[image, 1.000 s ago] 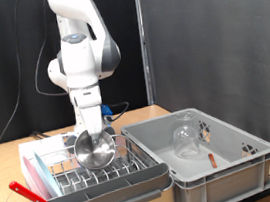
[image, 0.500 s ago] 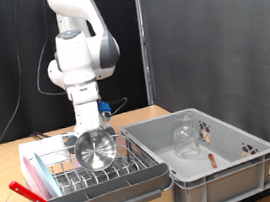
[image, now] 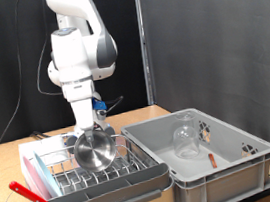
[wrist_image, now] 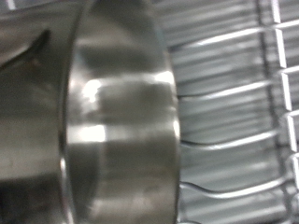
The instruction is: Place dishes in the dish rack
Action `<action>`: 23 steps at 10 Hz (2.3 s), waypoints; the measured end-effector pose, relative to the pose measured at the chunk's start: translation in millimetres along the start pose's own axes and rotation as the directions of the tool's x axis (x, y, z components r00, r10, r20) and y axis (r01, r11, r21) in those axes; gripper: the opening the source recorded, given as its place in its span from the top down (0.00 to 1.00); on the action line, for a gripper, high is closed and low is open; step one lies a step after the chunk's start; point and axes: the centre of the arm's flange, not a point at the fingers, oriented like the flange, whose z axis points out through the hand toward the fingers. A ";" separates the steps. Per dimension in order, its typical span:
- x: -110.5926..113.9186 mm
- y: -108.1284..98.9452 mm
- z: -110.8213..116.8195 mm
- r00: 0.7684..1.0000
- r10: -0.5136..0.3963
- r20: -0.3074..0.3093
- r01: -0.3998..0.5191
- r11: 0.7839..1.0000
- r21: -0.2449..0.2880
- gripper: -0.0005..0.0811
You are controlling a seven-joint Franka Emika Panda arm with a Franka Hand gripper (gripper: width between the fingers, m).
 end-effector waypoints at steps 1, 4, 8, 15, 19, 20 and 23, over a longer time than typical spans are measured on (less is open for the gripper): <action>2.5 7.4 -3.0 1.000 0.022 -0.007 -0.022 1.000 -0.011 0.00; 10.7 33.3 -7.2 0.998 0.062 -0.005 -0.062 0.998 -0.032 0.00; 23.6 63.3 -5.6 0.997 0.080 0.012 -0.079 0.996 -0.047 0.00; 34.9 87.0 39.2 0.992 0.104 0.072 -0.102 0.994 -0.024 0.00; 34.7 89.5 42.1 0.996 0.085 0.031 -0.086 0.996 0.009 0.00; 34.5 88.8 37.3 0.997 0.070 0.011 -0.070 0.997 0.026 0.00; 31.0 79.7 7.5 0.999 0.036 -0.030 -0.034 0.995 0.090 0.00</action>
